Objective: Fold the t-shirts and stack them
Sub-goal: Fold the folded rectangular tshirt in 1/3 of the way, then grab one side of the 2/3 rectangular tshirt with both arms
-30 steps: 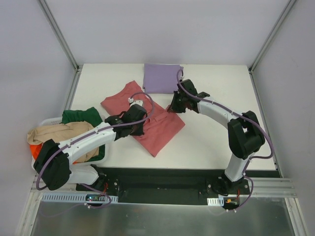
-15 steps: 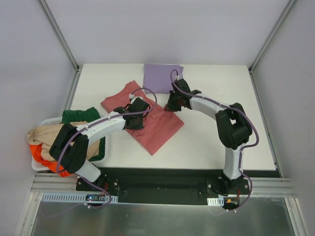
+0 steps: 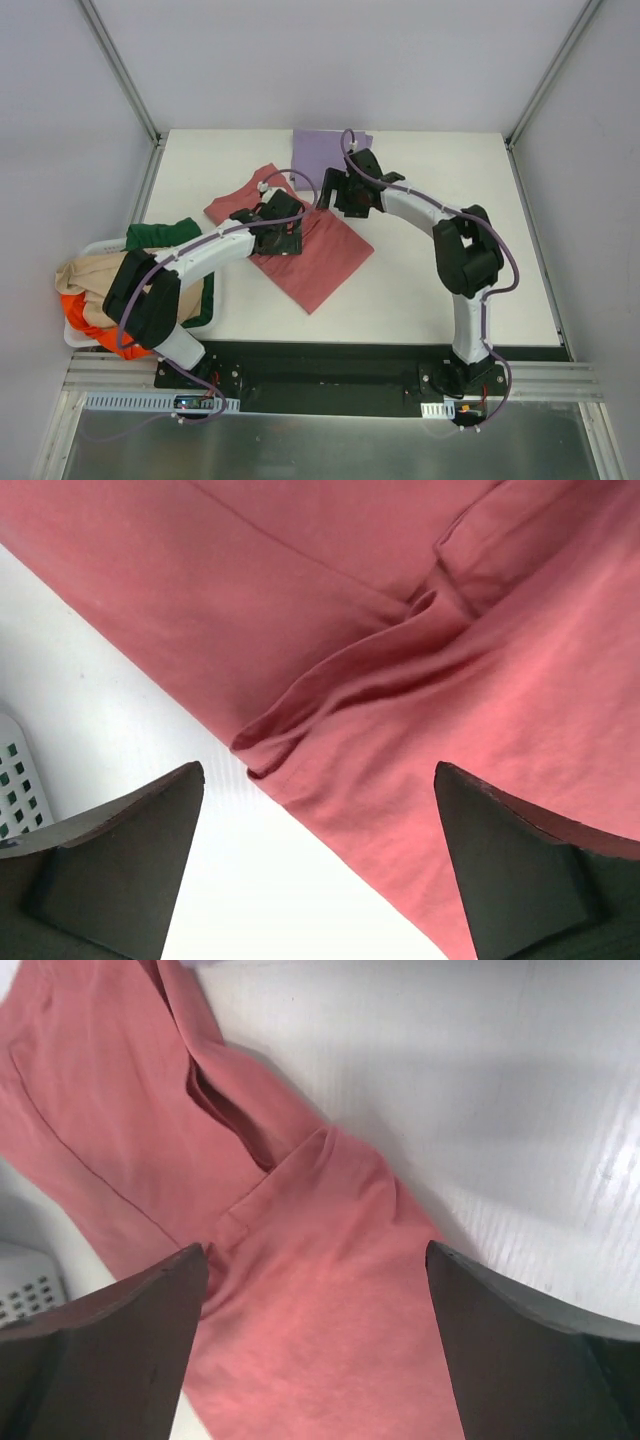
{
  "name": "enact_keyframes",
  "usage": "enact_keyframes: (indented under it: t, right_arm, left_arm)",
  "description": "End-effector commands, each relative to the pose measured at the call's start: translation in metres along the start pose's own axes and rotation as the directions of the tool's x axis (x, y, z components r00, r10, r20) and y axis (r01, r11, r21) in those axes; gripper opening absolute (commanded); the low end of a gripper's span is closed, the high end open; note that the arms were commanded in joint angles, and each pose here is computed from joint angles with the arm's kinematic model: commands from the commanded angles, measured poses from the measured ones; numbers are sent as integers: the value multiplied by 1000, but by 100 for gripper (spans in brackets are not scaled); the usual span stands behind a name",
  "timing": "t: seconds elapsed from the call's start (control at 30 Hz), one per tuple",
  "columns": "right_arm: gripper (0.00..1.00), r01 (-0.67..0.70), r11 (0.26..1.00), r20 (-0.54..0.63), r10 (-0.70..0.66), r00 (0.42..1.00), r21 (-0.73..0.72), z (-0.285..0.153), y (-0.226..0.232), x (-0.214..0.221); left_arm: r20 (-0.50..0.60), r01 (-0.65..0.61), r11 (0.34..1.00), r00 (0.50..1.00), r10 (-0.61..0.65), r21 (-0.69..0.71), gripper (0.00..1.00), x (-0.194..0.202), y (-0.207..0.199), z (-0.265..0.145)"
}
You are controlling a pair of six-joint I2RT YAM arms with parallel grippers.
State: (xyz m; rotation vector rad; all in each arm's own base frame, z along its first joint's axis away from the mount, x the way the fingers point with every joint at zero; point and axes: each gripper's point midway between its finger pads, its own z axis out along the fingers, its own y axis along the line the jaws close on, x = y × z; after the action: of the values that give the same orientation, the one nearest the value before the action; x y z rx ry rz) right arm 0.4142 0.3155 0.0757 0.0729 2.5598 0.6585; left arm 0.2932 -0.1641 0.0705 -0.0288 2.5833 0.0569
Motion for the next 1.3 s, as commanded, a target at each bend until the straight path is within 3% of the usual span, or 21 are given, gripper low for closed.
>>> enact_keyframes:
  t: [0.0, 0.2, 0.33, 0.4, 0.53, 0.77, 1.1, 1.2, 1.27]
  right_arm:
    - [96, 65, 997, 71, -62, 996, -42, -51, 20, -22]
    - [96, 20, 1000, 41, -20, 999, 5, -86, -24, 10]
    - [96, -51, 998, -4, 51, 999, 35, -94, -68, 52]
    - [96, -86, 996, -20, 87, 996, 33, -96, -78, 62]
    - [99, -138, 990, -54, 139, 989, 17, -86, -88, 72]
    - [91, -197, 980, -94, 196, 976, 2, -67, -87, 79]
    - [84, -253, 967, -143, 248, 958, -15, -50, -87, 91]
    - [79, -263, 965, -148, 259, 954, -7, -46, -90, 92]
    - [76, -268, 963, -154, 264, 952, -3, -44, -90, 95]
  left_arm:
    - [95, 21, 996, 995, -30, 89, 99, -33, -9, -39]
    - [97, -118, 967, 990, 98, 226, 99, -9, -48, -62]
    - [97, -281, 885, 960, 264, 370, 99, 37, -89, -71]
    - [62, -295, 843, 952, 300, 449, 98, 61, -102, -69]
    - [-5, -300, 819, 938, 347, 489, 85, 95, -110, -57]
    - [-27, -362, 804, 905, 424, 471, 47, 119, -118, -47]
    - [-99, -406, 831, 875, 473, 379, 42, 137, -101, -22]
    - [-121, -424, 844, 867, 483, 327, 33, 142, -96, -13]
    - [-115, -440, 855, 868, 484, 275, 21, 140, -91, -8]
